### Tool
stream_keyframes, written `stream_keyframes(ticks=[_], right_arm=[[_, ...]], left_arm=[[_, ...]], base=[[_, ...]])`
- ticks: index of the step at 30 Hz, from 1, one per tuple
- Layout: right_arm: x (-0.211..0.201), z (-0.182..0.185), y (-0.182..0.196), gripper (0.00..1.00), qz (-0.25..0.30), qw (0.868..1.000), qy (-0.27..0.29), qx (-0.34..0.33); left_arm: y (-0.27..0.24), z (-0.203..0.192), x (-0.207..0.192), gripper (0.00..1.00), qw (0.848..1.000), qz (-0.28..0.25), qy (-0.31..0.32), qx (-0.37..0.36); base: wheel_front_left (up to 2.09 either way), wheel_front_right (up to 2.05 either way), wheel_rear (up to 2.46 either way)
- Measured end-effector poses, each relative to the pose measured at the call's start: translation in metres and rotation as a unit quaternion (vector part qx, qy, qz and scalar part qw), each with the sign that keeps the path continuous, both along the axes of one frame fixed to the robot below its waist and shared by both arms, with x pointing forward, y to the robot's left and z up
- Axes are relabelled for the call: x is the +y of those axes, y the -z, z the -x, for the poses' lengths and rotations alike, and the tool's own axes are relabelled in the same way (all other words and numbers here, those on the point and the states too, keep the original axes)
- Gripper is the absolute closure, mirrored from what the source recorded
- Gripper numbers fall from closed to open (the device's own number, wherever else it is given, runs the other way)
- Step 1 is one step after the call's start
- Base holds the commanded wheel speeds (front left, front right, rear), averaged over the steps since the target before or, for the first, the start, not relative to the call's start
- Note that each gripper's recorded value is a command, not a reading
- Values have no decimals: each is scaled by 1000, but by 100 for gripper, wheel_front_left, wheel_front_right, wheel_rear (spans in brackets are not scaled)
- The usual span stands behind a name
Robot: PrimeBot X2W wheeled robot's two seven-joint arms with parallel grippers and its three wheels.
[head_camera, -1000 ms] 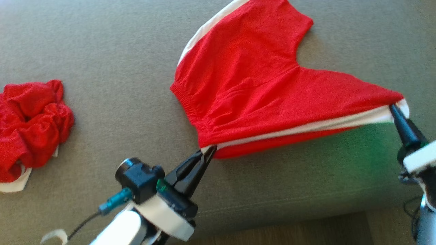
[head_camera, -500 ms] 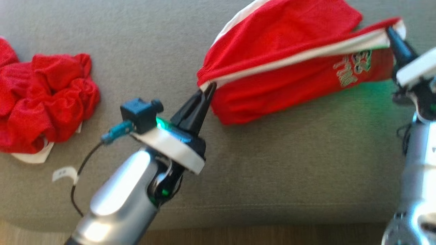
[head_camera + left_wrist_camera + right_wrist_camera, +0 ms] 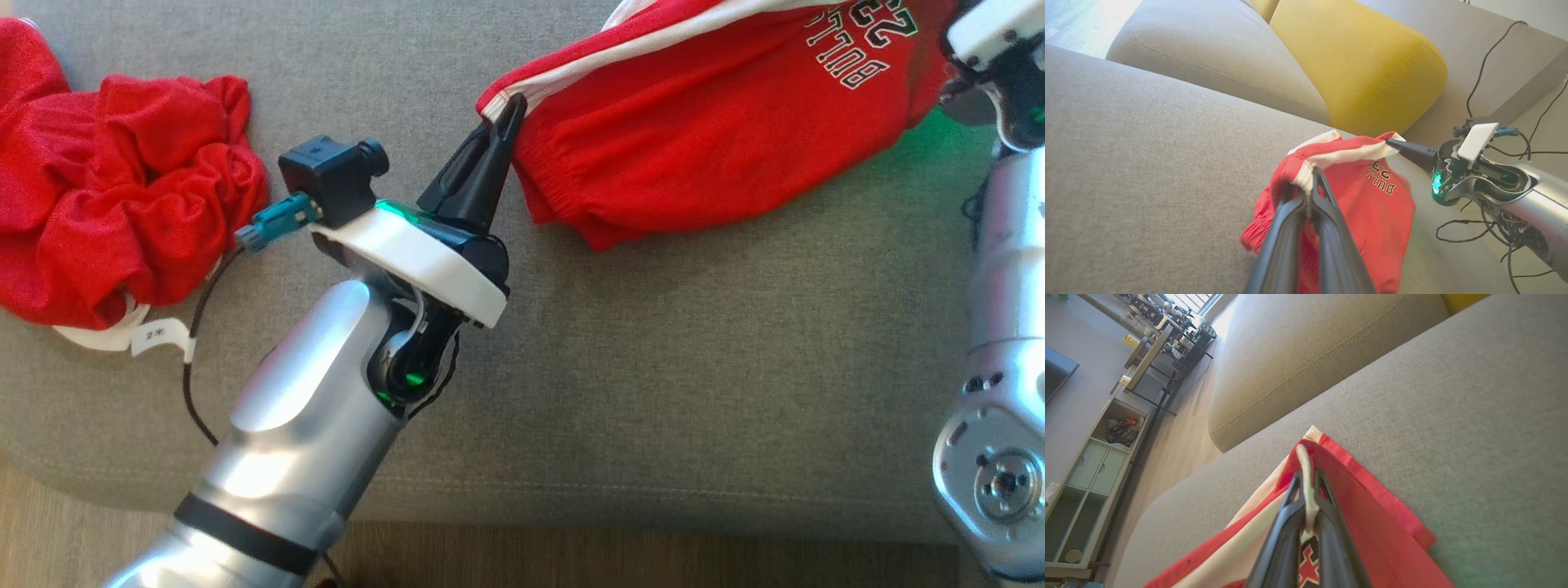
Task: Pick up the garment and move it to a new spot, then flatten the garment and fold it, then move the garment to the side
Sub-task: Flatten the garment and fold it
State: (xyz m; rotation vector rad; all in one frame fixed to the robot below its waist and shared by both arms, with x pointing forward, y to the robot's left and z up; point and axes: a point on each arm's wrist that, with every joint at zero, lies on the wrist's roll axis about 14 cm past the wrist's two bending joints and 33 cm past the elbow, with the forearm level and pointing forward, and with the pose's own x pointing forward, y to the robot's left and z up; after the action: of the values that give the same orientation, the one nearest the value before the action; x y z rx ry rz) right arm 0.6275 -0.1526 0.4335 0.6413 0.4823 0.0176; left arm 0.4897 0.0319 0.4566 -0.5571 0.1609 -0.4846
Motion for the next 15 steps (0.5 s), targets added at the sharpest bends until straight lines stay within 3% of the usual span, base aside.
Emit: stream_keyframes(ticks=[1,3,5,6,7,8,15], right_arm=[[3,-2,0,100,11,1000,-5,-1],[8,-7,1,91,26,1000,-12,-4],[12,-11,2,65,28,999,-15,-4],[14,-12,2,15,27,1000,-16,-5],[16,-14,2,0,25,1000,-15,-7],[18,-16,1,0,24,1000,-15,-9],[21,-31,-26,0,-2,998,10,-60]], left_arm=[[3,0,0,91,1000,-3,2,3],[4,-1,-2,69,1000,-8,6,3],[1,-6,-1,62,1000,-8,3,-3],[-1,-8,0,53,1000,-10,1,-6],[-2,-10,2,11,1000,-12,-2,-9],[-3,-11,3,0,1000,-16,-4,-13],[-12,-22,19,0,998,-27,-34,-34]], base=[[0,0,0],[0,0,0],[0,0,0],[0,0,0],[0,0,0],[0,0,0],[0,0,0]])
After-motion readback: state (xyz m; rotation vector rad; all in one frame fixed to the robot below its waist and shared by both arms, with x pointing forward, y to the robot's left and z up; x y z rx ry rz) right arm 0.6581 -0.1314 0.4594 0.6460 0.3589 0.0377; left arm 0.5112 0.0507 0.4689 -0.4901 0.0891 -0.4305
